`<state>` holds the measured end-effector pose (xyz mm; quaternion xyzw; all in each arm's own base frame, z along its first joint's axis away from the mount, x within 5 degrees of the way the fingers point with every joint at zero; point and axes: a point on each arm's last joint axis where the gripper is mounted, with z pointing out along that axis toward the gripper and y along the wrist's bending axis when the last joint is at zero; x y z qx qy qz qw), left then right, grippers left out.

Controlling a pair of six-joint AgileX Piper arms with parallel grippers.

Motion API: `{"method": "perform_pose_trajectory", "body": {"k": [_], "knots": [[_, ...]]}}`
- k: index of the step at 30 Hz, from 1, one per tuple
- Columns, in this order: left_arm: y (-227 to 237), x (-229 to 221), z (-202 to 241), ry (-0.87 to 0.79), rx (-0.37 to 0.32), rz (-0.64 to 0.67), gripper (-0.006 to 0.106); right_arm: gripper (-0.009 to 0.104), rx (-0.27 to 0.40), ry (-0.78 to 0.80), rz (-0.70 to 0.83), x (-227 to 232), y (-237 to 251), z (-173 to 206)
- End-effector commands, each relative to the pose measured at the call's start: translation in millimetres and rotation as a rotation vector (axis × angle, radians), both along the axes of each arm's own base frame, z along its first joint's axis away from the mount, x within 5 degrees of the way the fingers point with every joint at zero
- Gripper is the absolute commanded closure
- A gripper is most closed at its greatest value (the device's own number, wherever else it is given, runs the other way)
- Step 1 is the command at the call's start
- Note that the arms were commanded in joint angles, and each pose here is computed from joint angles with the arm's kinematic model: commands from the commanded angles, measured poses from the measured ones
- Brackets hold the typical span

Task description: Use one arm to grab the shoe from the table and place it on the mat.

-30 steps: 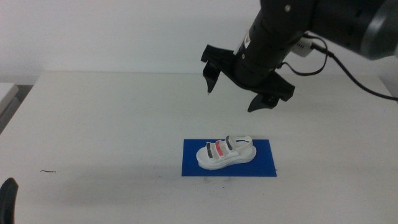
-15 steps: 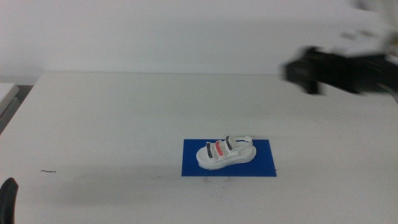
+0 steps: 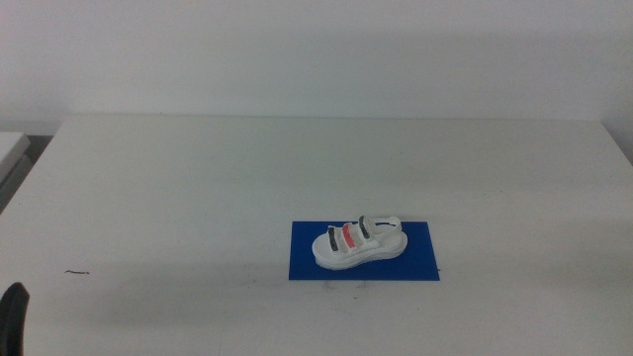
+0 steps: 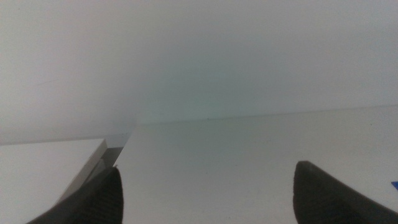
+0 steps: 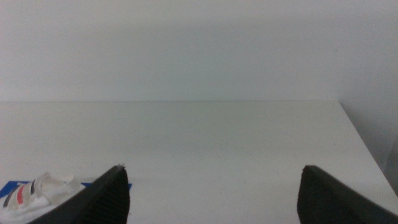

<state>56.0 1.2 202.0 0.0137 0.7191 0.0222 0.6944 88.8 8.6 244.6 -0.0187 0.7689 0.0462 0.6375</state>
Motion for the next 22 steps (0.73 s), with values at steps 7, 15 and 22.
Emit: {"method": "perform_pose_trajectory", "body": {"k": [7, 15, 22], "knots": [[0, 0, 1, -0.007, -0.005, -0.002, 0.007, 0.017, -0.056, -0.107, -0.004, -27, -4, -39], [0, 0, 1, -0.007, -0.005, -0.002, 0.007, 0.017, -0.052, -0.124, -0.006, -33, -4, -45], [0, 0, 1, -0.007, -0.005, -0.002, 0.007, 0.017, -0.053, -0.114, -0.006, -33, -4, -46]]}}
